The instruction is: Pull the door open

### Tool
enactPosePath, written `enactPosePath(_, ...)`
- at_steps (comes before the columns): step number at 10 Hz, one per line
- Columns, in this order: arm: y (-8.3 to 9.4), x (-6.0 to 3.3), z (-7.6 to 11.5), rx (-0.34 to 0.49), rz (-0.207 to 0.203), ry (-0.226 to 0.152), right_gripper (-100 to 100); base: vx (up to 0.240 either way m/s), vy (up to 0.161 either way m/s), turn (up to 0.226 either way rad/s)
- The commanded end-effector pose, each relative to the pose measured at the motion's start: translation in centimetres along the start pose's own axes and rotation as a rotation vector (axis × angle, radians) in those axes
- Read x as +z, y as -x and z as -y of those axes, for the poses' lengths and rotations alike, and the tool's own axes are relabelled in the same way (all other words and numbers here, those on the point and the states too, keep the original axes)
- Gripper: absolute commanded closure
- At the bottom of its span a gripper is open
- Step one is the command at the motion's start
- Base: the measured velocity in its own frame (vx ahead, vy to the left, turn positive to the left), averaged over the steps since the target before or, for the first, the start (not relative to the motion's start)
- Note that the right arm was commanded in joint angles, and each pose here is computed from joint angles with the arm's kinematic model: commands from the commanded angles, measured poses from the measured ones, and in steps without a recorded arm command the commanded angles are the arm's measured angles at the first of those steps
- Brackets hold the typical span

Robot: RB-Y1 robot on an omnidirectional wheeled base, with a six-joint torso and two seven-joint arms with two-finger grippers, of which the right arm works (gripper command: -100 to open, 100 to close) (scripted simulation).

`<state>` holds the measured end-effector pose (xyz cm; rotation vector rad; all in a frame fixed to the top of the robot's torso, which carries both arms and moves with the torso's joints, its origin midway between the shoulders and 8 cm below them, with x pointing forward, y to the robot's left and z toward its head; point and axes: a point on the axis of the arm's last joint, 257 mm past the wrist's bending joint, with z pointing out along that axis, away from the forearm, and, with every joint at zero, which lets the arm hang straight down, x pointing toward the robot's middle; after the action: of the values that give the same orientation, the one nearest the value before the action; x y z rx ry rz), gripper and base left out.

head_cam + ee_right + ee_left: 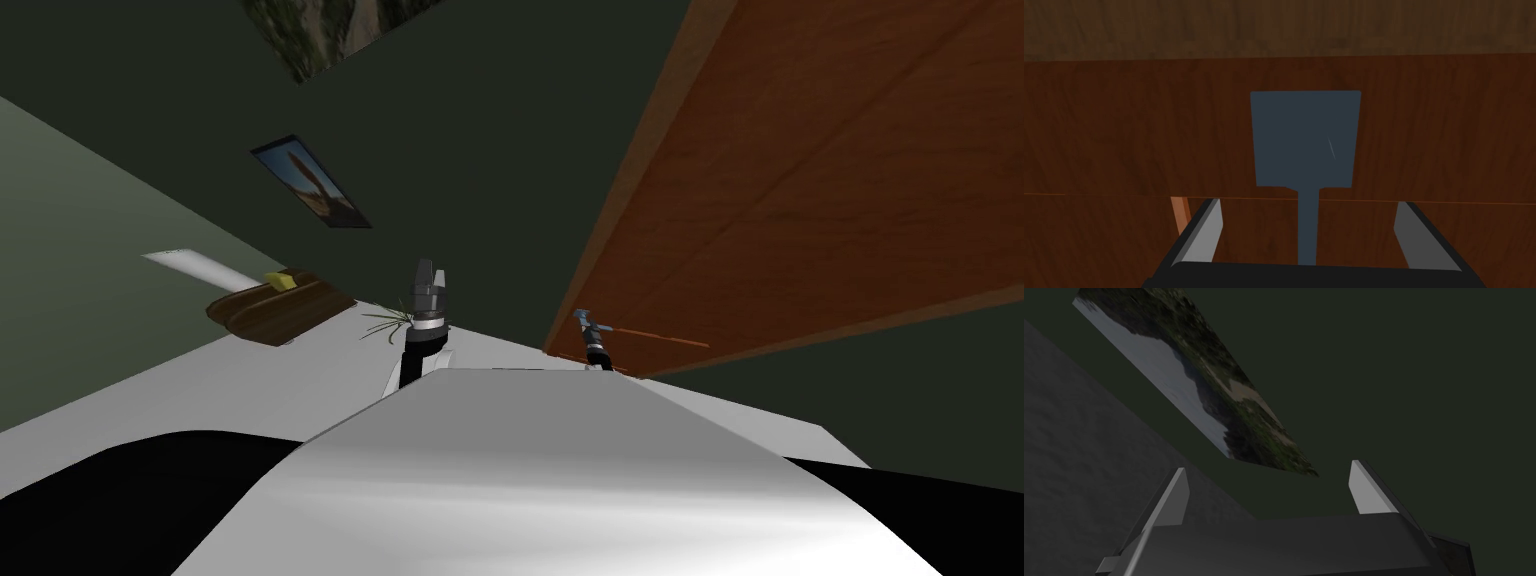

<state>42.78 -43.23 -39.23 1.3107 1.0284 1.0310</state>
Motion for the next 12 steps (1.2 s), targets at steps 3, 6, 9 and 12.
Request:
enactPosePath(3, -0.07, -0.03, 0.04, -0.001, -0.001, -0.001, 100, -0.009, 0.001, 0.002)
enactPosePath(6, -0.07, -0.03, 0.04, -0.001, -0.001, -0.001, 100, 0.000, 0.000, 0.000)
enactPosePath(9, 0.20, -0.10, 0.12, -0.001, -0.003, -0.003, 100, -0.166, -0.042, 0.144)
enactPosePath(12, 0.61, -0.15, 0.09, 0.000, -0.006, -0.003, 100, -0.203, -0.064, 0.220)
